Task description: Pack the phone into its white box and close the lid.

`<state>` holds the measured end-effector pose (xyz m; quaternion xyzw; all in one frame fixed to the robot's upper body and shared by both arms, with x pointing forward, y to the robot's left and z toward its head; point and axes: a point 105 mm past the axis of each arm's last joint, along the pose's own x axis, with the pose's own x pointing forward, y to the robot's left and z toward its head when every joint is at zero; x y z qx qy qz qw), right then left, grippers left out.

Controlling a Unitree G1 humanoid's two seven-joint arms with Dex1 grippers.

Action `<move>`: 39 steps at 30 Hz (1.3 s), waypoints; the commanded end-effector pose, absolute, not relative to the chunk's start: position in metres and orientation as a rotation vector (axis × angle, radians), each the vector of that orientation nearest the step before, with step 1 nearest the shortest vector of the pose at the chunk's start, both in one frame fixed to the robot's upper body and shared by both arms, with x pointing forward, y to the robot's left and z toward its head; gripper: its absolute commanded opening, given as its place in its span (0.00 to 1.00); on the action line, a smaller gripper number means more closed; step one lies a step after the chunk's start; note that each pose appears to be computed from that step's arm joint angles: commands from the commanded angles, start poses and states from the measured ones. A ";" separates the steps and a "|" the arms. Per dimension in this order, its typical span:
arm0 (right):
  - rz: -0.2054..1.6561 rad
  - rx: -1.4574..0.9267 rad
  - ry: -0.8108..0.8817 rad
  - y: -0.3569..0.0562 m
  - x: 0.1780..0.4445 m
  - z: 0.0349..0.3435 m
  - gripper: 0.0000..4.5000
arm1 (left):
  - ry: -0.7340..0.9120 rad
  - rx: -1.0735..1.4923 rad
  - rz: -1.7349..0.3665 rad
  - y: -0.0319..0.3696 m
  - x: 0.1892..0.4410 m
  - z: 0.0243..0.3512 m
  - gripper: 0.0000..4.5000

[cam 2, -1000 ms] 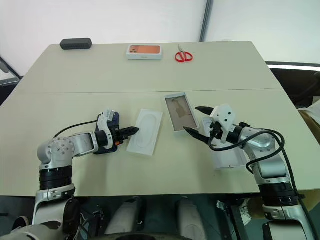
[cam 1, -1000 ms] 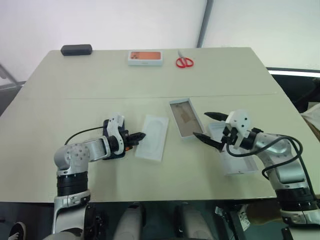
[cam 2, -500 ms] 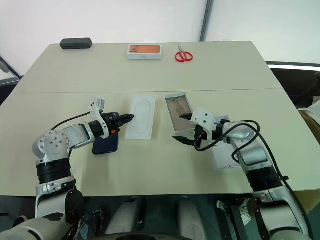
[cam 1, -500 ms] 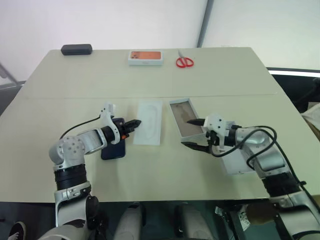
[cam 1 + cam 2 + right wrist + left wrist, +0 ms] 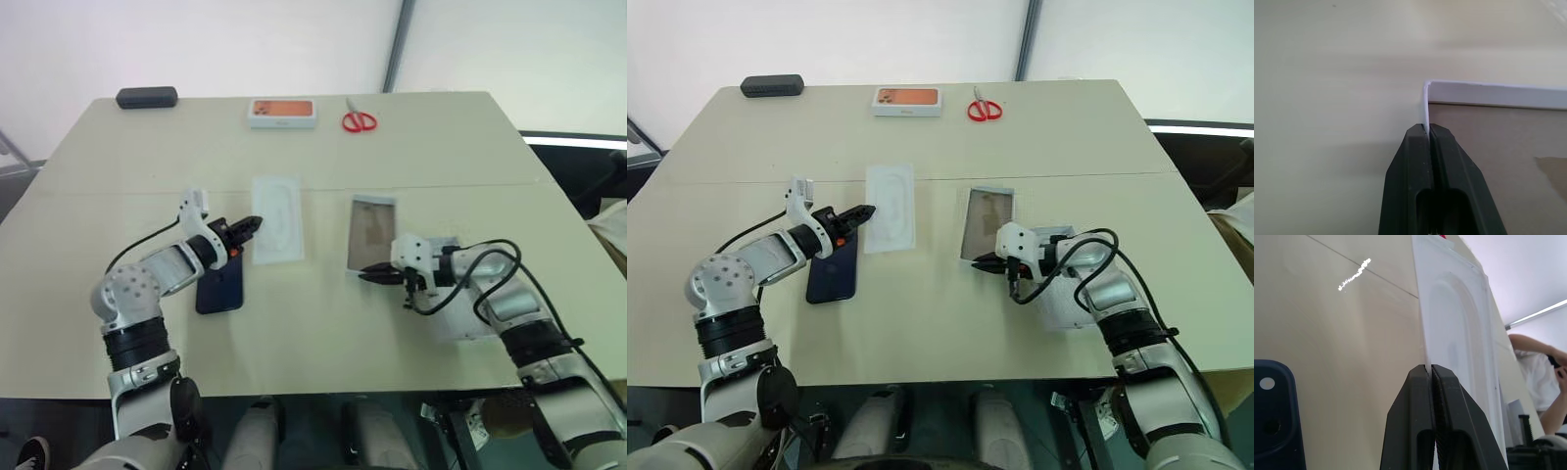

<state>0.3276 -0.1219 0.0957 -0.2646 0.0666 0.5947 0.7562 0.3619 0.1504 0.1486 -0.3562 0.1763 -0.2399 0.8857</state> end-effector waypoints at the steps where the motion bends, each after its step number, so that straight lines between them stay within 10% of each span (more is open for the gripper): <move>1: 1.354 -0.558 0.062 -0.090 0.318 0.105 0.02 | 0.284 -0.753 -0.543 0.146 0.364 0.175 0.00; 9: 1.417 -0.452 0.060 -0.053 0.295 0.100 0.02 | 0.317 -0.743 -0.584 0.128 0.362 0.172 0.00; 19: 1.257 -0.483 0.010 -0.093 0.305 0.129 0.99 | 0.378 -0.727 -0.606 0.106 0.351 0.152 0.00; 39: 0.997 -0.534 0.070 -0.166 0.321 0.131 1.00 | 0.442 -0.653 -0.621 0.087 0.341 0.133 0.07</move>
